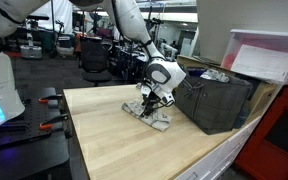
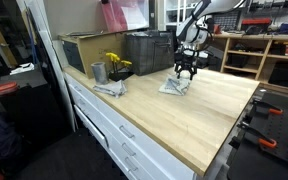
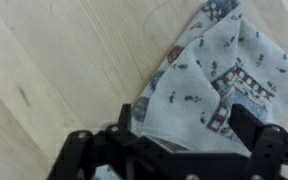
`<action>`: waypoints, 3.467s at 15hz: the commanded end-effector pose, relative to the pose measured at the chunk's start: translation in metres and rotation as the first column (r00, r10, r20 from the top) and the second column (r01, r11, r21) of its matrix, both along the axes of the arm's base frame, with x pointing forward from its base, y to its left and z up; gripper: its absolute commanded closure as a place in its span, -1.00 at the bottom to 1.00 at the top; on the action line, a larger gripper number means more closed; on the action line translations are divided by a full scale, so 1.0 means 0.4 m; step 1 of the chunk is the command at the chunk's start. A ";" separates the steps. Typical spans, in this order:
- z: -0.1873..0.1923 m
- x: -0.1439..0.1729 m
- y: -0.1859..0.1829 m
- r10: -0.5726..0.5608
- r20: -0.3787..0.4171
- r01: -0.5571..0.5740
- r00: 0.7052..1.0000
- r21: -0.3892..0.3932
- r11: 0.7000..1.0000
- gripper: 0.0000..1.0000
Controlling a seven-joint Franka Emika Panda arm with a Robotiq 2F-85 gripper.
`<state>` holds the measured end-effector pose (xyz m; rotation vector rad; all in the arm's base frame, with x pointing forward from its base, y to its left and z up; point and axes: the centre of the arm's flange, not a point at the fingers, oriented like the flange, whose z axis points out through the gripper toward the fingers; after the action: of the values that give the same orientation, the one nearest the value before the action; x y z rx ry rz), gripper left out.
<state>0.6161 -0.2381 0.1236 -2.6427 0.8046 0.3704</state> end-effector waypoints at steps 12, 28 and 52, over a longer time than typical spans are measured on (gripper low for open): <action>0.014 -0.026 0.007 0.134 0.100 -0.143 0.986 0.087 0.986 -0.41; 0.080 -0.015 0.107 0.168 0.166 -0.164 0.972 -0.039 0.986 1.00; 0.170 0.165 0.545 0.174 0.120 -0.138 0.977 -0.265 0.955 0.20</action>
<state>0.6763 -0.0191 0.1883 -2.8898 0.5853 0.1836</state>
